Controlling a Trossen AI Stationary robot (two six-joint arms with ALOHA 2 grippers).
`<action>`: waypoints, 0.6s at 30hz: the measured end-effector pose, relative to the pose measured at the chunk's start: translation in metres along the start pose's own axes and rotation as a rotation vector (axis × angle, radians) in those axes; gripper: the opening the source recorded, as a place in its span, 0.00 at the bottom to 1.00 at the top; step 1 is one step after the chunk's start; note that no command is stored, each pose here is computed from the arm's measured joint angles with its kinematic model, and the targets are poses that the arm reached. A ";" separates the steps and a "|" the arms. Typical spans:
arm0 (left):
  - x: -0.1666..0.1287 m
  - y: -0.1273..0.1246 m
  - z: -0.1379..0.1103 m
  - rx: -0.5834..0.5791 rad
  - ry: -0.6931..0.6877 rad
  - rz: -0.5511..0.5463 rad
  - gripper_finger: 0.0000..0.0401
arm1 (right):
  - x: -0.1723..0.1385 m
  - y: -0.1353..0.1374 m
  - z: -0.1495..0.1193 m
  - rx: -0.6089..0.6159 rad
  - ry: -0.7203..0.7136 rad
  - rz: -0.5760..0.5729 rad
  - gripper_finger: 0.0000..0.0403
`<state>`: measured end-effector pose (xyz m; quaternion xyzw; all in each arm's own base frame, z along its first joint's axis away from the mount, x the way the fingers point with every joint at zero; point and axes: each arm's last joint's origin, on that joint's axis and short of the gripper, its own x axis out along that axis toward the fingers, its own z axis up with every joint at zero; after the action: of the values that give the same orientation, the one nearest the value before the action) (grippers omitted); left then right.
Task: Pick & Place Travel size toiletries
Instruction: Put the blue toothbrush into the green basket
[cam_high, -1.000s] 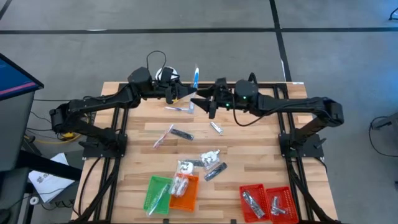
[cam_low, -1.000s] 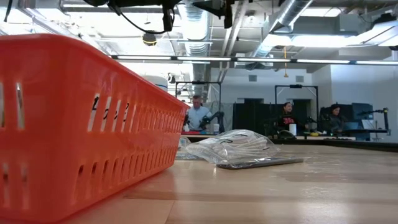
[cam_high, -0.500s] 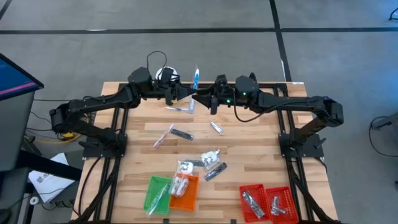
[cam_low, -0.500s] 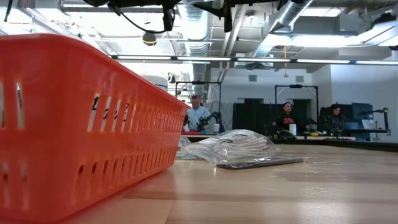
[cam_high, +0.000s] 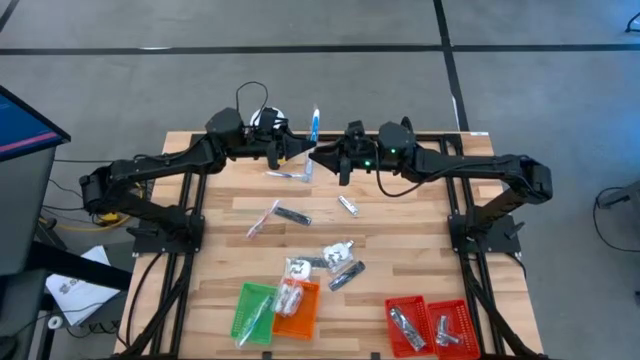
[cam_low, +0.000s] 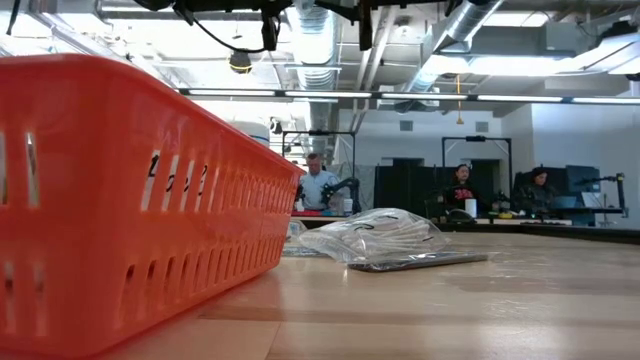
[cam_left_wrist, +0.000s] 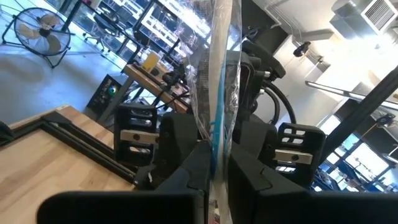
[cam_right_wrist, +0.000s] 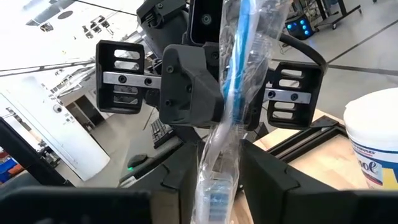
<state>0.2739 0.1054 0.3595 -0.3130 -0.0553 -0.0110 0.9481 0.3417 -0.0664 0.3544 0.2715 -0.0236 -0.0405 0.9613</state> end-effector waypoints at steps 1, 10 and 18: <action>0.000 0.000 0.000 0.000 0.000 0.001 0.05 | 0.000 0.000 0.000 0.015 -0.001 0.001 0.28; 0.010 0.010 -0.007 -0.010 0.007 0.022 0.03 | 0.000 -0.001 -0.001 0.061 0.005 -0.004 0.36; 0.010 0.013 -0.007 -0.012 0.004 0.030 0.03 | 0.000 -0.001 -0.002 0.070 0.018 -0.013 0.33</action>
<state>0.2851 0.1116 0.3478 -0.3196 -0.0486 0.0021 0.9463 0.3418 -0.0665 0.3519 0.3056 -0.0146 -0.0437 0.9510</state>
